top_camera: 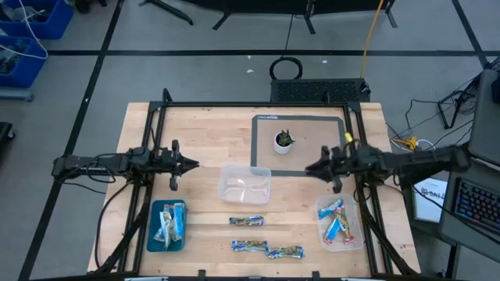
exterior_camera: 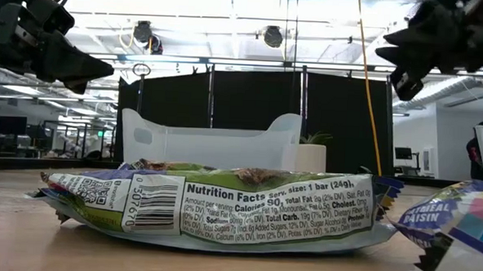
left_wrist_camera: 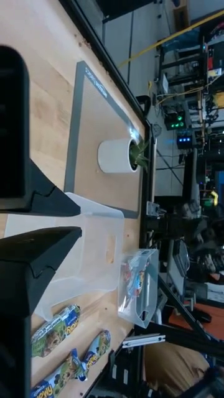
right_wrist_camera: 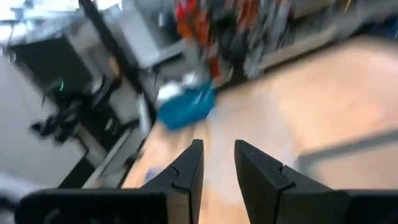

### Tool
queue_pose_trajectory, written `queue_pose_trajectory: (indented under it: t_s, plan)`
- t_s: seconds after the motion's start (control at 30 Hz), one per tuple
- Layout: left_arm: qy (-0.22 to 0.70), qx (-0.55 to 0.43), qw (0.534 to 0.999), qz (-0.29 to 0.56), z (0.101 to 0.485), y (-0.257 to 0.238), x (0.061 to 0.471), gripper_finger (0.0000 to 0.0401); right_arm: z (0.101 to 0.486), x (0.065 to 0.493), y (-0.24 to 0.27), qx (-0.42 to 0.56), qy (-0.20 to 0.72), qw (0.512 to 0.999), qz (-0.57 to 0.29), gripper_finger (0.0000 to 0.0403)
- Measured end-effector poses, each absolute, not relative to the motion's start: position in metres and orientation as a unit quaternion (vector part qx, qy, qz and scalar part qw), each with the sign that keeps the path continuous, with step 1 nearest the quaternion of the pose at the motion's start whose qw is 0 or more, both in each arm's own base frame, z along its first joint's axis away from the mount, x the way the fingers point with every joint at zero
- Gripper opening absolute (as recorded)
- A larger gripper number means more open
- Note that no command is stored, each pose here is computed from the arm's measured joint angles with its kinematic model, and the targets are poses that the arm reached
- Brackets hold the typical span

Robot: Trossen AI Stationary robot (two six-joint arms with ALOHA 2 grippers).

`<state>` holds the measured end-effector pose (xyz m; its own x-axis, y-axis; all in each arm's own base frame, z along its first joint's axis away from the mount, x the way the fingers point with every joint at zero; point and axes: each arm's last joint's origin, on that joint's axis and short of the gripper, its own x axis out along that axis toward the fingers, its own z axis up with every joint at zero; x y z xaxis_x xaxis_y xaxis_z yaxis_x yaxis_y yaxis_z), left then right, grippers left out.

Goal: Pick and place Granola Bars by type
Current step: Put the blue granola bar into the left transparent bin

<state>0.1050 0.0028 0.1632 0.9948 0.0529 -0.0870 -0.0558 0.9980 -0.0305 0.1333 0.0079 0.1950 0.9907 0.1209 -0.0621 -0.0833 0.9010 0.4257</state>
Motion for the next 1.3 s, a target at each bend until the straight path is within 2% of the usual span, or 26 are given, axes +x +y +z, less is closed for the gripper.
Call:
queue_pose_trajectory:
  t_s: [0.17, 0.33, 0.5, 0.77, 0.9, 1.17, 1.3]
  plan:
    - [0.043, -0.016, 0.999, 0.027, 0.163, 0.003, 0.105, 0.0042, 0.207, 0.171, 0.049, 0.248, 0.244, 0.932, 0.104, 0.0082]
    - [0.042, -0.016, 0.999, 0.027, 0.164, 0.003, 0.105, 0.0042, 0.231, 0.206, 0.112, 0.247, 0.362, 0.885, 0.157, 0.0082]
    - [0.042, -0.016, 0.999, 0.027, 0.164, 0.003, 0.105, 0.0042, 0.245, 0.223, 0.163, 0.234, 0.392, 0.876, 0.158, 0.0078]
    - [0.043, -0.016, 0.999, 0.027, 0.164, 0.003, 0.105, 0.0042, 0.198, 0.233, 0.2, 0.21, 0.447, 0.863, 0.104, 0.007]
    - [0.043, -0.016, 0.999, 0.027, 0.164, 0.003, 0.105, 0.0042, 0.172, 0.24, 0.214, 0.201, 0.466, 0.853, 0.121, 0.01]
    - [0.043, -0.017, 0.999, 0.027, 0.164, 0.003, 0.105, 0.0042, 0.142, 0.247, 0.222, 0.193, 0.494, 0.838, 0.127, 0.0204]
    - [0.043, -0.016, 0.999, 0.027, 0.164, 0.003, 0.105, 0.0042, 0.131, 0.248, 0.223, 0.191, 0.508, 0.832, 0.114, 0.0228]
